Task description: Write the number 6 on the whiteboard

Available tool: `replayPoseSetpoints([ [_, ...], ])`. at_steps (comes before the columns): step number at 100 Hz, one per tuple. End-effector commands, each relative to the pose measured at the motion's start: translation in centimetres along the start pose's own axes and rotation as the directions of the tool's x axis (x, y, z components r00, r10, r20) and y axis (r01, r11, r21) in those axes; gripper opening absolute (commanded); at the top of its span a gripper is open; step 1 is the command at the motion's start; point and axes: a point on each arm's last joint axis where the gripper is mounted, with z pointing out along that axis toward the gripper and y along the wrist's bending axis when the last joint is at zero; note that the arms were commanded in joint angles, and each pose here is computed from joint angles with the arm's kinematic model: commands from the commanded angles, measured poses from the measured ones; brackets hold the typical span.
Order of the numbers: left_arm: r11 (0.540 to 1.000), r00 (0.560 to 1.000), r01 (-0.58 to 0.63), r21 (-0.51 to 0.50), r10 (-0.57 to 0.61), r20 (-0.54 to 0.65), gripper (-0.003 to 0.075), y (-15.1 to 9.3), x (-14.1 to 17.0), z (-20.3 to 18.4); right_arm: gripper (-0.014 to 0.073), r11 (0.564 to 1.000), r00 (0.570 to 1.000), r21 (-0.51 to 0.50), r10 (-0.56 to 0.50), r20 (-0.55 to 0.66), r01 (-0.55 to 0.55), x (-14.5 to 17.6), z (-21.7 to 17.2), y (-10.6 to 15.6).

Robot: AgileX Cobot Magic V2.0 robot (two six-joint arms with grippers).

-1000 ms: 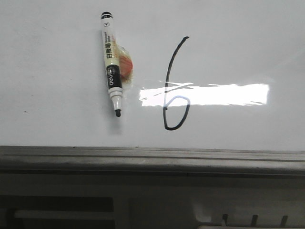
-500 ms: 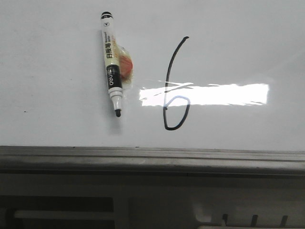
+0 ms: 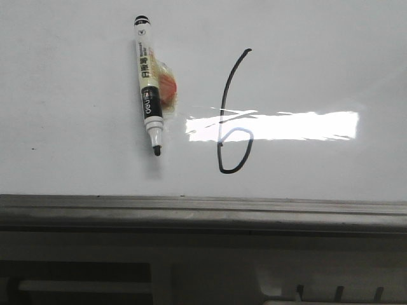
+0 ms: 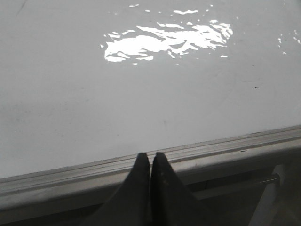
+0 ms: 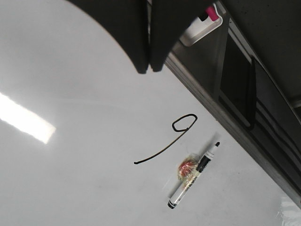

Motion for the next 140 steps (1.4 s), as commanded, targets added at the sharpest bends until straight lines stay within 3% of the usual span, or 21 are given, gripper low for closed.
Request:
replayPoseSetpoints([
  [1,1.0,0.999,0.023,-0.006,-0.023,0.047,-0.0019,0.1,0.8,0.2,-0.0055,0.999,0.998,0.041,-0.002,0.065,-0.001,-1.1,-0.2,-0.5],
  [14,1.0,0.999,0.023,-0.006,-0.023,0.047,-0.0019,0.1,0.8,0.2,-0.0055,0.998,0.997,0.059,-0.001,0.072,-0.003,-1.0,-0.4,-0.4],
  [22,1.0,0.999,0.023,-0.006,-0.023,0.047,-0.0019,0.1,0.8,0.2,-0.0055,0.991,0.999,0.133,-0.019,0.041,0.014,-0.7,-0.2,-0.6],
  [31,1.0,0.999,0.023,-0.006,-0.023,0.047,-0.0019,0.1,0.8,0.2,-0.0055,0.97,0.997,0.233,0.052,0.057,-0.064,-0.1,0.3,-0.7],
  [46,1.0,0.999,0.024,-0.006,-0.024,0.047,-0.0019,0.1,0.8,0.2,-0.0055,0.882,0.97,0.409,0.192,0.146,-0.236,1.9,2.0,-0.9],
  [70,1.0,0.999,0.024,-0.006,-0.024,0.047,-0.0019,0.1,0.8,0.2,-0.0067,0.739,0.896,0.512,0.407,0.177,-0.437,7.5,4.9,-0.5],
  [86,1.0,0.999,0.024,-0.006,-0.024,0.047,-0.0019,0.1,0.8,0.2,-0.0071,0.738,0.901,0.541,0.424,0.093,-0.403,10.9,6.3,-0.1],
  [100,1.0,0.999,0.024,-0.006,-0.024,0.047,-0.0019,0.1,0.8,0.2,-0.0071,0.741,0.921,0.561,0.371,0.115,-0.369,12.6,7.2,0.0],
  [106,1.0,0.999,0.024,-0.006,-0.024,0.047,-0.0019,0.1,0.8,0.2,-0.0071,0.733,0.918,0.557,0.359,0.169,-0.389,13.0,7.4,0.0],
  [140,1.0,0.999,0.025,-0.006,-0.025,0.047,-0.0019,0.1,0.8,0.2,-0.0071,0.736,0.898,0.566,0.44,0.018,-0.372,14.3,7.5,0.6],
])
